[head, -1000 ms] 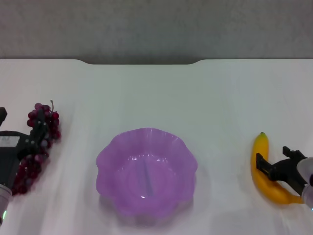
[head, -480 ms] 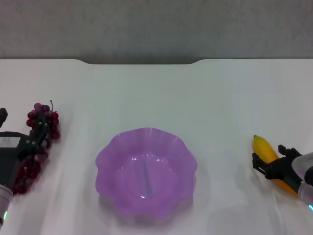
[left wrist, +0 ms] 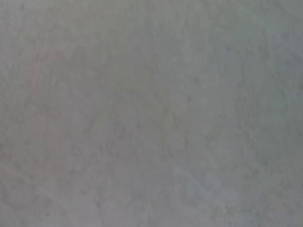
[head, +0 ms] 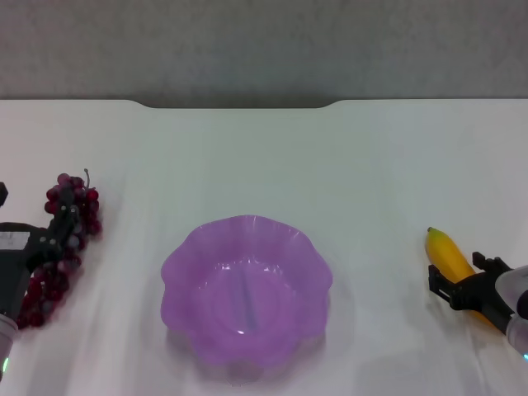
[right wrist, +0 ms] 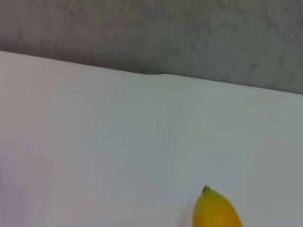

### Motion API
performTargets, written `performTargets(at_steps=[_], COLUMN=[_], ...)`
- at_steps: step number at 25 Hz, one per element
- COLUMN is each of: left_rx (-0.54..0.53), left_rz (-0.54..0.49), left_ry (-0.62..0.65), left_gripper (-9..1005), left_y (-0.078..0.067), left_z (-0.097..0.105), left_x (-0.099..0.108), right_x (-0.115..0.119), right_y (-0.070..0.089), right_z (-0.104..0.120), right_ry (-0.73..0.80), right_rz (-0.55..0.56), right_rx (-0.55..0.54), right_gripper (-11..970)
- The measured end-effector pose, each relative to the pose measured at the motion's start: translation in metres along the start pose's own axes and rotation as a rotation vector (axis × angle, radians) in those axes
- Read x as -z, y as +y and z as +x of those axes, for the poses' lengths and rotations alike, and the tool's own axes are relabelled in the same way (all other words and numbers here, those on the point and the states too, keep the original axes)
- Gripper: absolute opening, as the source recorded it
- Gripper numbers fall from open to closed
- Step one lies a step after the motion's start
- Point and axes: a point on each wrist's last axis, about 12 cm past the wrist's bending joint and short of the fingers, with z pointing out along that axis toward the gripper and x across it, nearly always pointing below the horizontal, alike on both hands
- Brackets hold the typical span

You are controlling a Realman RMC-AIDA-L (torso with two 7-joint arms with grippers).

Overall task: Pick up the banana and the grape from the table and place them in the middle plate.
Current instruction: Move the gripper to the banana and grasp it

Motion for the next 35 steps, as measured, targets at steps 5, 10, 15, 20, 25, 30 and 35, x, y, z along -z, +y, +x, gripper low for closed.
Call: performTargets(at_steps=[5, 10, 15, 20, 25, 30, 35], left_rx=[-0.005, -0.005, -0.005, -0.008, -0.022, -0.027, -0.027], left_rz=[-0.003, -0.004, -0.004, -0.008, -0.018, -0.022, -0.022], left_ry=[-0.014, -0.015, -0.017, -0.014, -0.029, -0.033, -0.035], left_gripper=[874, 874, 874, 874, 873, 873, 873], left_y=[0.0, 0.0, 0.0, 0.001, 0.002, 0.0, 0.0], left_z=[-0.001, -0.001, -0.001, 0.0, 0.0, 0.001, 0.001], left_x=[0.001, 0.002, 0.002, 0.002, 0.004, 0.006, 0.005], right_x=[0.003, 0.004, 0.006, 0.007, 0.007, 0.007, 0.007], right_y=[-0.001, -0.001, -0.001, -0.002, -0.003, -0.004, -0.004], right_z=[0.005, 0.006, 0.01, 0.011, 0.011, 0.011, 0.011], right_ry=[0.009, 0.012, 0.019, 0.019, 0.019, 0.019, 0.02], right_rz=[0.006, 0.005, 0.009, 0.012, 0.015, 0.019, 0.019], right_rx=[-0.006, -0.009, -0.013, -0.012, -0.015, -0.019, -0.018], right_gripper=[815, 814, 814, 813, 753, 643, 571])
